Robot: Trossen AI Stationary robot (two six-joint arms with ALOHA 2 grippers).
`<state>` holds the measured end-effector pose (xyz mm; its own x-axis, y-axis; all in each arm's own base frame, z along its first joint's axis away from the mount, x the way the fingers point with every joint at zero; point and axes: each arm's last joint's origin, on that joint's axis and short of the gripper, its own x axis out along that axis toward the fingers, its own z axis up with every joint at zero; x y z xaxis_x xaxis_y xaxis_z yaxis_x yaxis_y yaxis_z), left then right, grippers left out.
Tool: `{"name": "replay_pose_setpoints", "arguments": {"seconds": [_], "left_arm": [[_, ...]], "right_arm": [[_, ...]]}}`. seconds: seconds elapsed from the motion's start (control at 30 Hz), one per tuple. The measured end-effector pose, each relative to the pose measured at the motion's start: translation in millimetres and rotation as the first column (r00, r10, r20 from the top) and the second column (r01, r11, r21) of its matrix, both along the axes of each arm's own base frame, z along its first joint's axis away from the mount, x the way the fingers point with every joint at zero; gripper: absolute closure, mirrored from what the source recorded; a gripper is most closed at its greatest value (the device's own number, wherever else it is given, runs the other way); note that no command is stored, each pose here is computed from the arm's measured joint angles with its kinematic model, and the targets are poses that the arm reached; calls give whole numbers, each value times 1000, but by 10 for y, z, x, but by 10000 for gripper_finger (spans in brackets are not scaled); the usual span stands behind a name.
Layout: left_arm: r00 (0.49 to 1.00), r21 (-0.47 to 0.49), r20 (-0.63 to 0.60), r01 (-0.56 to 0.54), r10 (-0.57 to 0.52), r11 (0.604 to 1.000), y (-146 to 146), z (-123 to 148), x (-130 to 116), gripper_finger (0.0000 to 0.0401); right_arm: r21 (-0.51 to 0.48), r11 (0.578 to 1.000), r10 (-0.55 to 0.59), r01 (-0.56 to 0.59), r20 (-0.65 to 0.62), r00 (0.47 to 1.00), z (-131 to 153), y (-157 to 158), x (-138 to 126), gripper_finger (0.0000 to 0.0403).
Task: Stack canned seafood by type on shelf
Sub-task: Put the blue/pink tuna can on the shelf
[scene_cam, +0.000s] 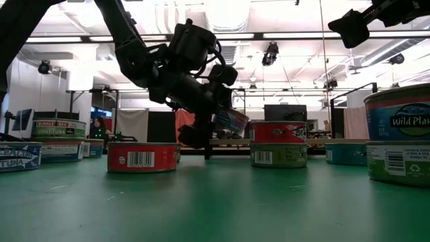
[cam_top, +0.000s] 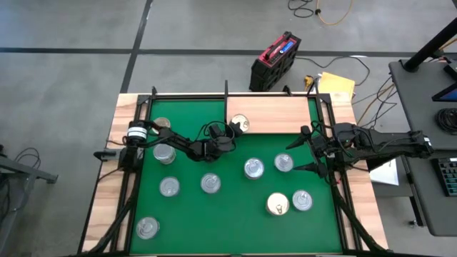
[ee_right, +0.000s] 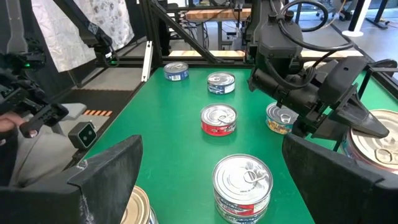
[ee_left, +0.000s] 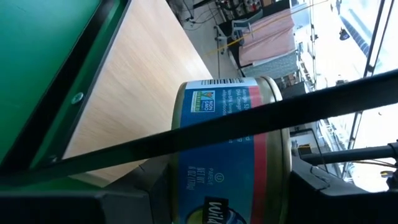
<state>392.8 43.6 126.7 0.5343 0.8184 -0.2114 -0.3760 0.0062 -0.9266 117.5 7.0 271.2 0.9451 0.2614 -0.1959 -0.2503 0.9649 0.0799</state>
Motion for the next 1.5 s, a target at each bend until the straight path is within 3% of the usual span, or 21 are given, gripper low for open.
{"name": "replay_pose_setpoints", "arguments": {"seconds": [0.47,1.17,1.5], "left_arm": [[1000,0,-12,-4,4,1000,13,-7,-6,215],[1000,5,-7,-19,19,1000,19,2,-5,131],[1000,6,1,-19,19,1000,20,8,-3,124]], "right_arm": [[0,1000,0,0,0,1000,0,0,0,26],[0,1000,0,0,0,1000,0,0,0,26],[0,1000,0,0,-1,1000,-1,0,1,26]]}}
